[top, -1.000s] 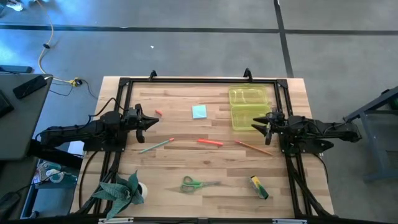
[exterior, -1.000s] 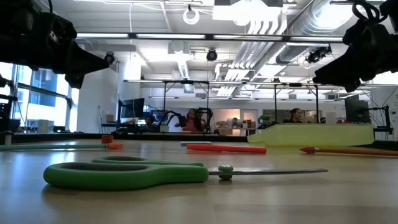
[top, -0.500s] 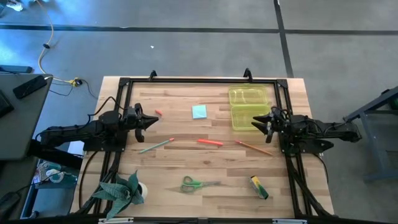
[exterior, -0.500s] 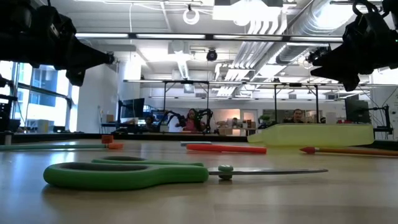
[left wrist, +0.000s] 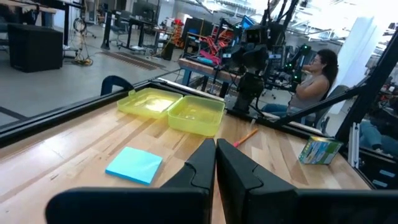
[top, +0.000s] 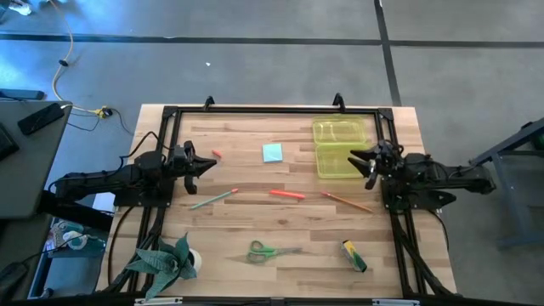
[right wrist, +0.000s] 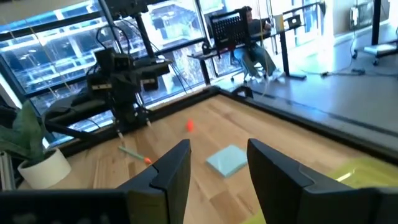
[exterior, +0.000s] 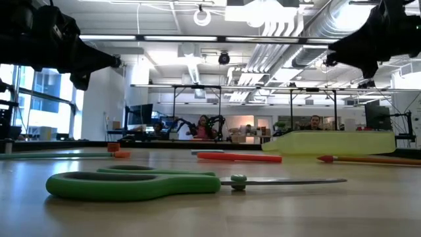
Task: Pack school essentials
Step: Put the yellow pencil into the yellow storage box
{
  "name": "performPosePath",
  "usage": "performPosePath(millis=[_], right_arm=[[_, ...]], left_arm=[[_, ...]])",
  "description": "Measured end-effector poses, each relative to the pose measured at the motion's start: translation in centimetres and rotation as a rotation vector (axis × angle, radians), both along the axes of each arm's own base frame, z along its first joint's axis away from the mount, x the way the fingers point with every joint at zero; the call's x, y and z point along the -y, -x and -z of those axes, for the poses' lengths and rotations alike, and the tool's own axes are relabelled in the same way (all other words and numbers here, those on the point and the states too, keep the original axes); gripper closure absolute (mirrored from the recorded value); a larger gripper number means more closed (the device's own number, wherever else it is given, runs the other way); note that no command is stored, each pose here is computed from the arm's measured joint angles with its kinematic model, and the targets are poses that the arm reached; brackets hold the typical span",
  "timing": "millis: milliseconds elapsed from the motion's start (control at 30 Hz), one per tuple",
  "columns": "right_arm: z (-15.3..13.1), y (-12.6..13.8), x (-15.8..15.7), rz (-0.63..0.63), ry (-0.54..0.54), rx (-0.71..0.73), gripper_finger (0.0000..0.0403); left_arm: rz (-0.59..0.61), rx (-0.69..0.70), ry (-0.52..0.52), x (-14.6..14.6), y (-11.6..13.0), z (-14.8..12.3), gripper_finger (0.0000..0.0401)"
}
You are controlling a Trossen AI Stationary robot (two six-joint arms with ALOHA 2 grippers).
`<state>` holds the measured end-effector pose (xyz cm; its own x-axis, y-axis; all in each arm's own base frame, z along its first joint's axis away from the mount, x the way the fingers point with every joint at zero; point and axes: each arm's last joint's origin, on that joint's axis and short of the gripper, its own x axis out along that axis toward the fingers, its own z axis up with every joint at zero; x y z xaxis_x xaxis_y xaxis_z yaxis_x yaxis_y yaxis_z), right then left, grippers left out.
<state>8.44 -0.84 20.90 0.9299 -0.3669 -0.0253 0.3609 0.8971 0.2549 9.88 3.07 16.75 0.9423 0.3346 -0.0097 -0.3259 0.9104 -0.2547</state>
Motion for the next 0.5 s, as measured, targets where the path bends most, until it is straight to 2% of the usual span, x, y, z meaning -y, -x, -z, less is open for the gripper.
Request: performPosePath(millis=[133,333,500], right_arm=[[-1.6,-0.3,0.0,-0.001,0.025,-0.051,0.0253],[-3.0,-1.8,-0.1,-0.003,-0.01,-0.252,0.0253],[-3.8,-4.0,-0.5,-0.096,-0.05,-0.374,0.0253]], left_arm=[[-0.014,-0.013,-0.034,0.0,0.0,0.0,0.0396],[-0.061,-0.014,-0.036,-0.2,0.1,0.0,0.0393],[-0.061,-0.01,-0.025,-0.2,0.1,0.0,0.0377]])
